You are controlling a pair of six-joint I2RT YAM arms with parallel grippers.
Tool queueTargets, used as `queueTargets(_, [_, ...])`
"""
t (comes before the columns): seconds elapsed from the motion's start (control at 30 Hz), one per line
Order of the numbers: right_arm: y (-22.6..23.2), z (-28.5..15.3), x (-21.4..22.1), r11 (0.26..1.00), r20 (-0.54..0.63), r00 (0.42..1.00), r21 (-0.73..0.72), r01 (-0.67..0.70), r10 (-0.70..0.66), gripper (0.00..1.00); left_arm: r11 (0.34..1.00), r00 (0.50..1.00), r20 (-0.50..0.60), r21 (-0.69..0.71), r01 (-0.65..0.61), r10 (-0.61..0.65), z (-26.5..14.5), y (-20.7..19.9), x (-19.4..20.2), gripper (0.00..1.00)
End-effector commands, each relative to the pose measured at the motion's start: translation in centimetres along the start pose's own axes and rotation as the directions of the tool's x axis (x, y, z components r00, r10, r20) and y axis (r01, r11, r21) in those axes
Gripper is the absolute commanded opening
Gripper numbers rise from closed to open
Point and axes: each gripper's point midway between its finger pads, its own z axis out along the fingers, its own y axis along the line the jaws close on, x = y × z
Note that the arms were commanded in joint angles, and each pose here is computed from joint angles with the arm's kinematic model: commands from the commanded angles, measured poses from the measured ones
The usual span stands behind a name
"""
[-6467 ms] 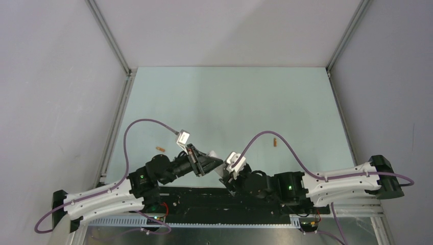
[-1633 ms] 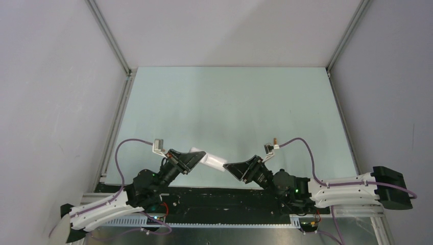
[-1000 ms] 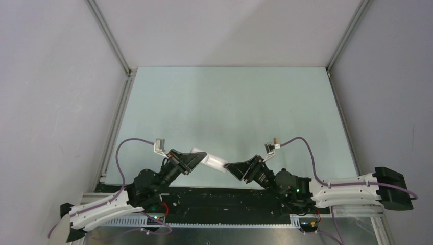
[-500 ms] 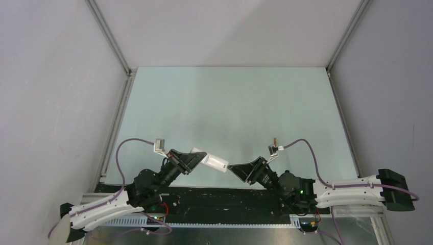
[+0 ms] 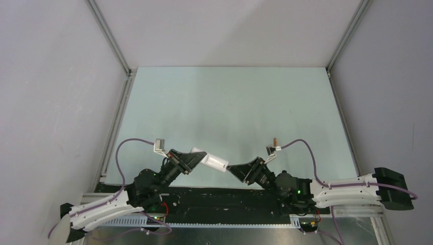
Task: Load the batteries into the remote control
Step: Remove the battery cover from the remote control.
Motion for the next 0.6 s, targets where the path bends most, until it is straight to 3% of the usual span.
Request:
queueTargets(0.0, [0.65,0.41,-0.64,1.0,0.033,0.999,-0.016,-0.026,0.027,0.49,0.999,0.999,0.021,0.046,0.028,-0.029,0.11,-1.51,-0.67,0.0])
queueTargets(0.57, [0.6,1.02,-0.94,1.0,0.039,0.999,-0.011,-0.024,0.024,0.5,0.999,0.999,0.021,0.048,0.025,-0.026,0.16,-1.66,-0.71,0.0])
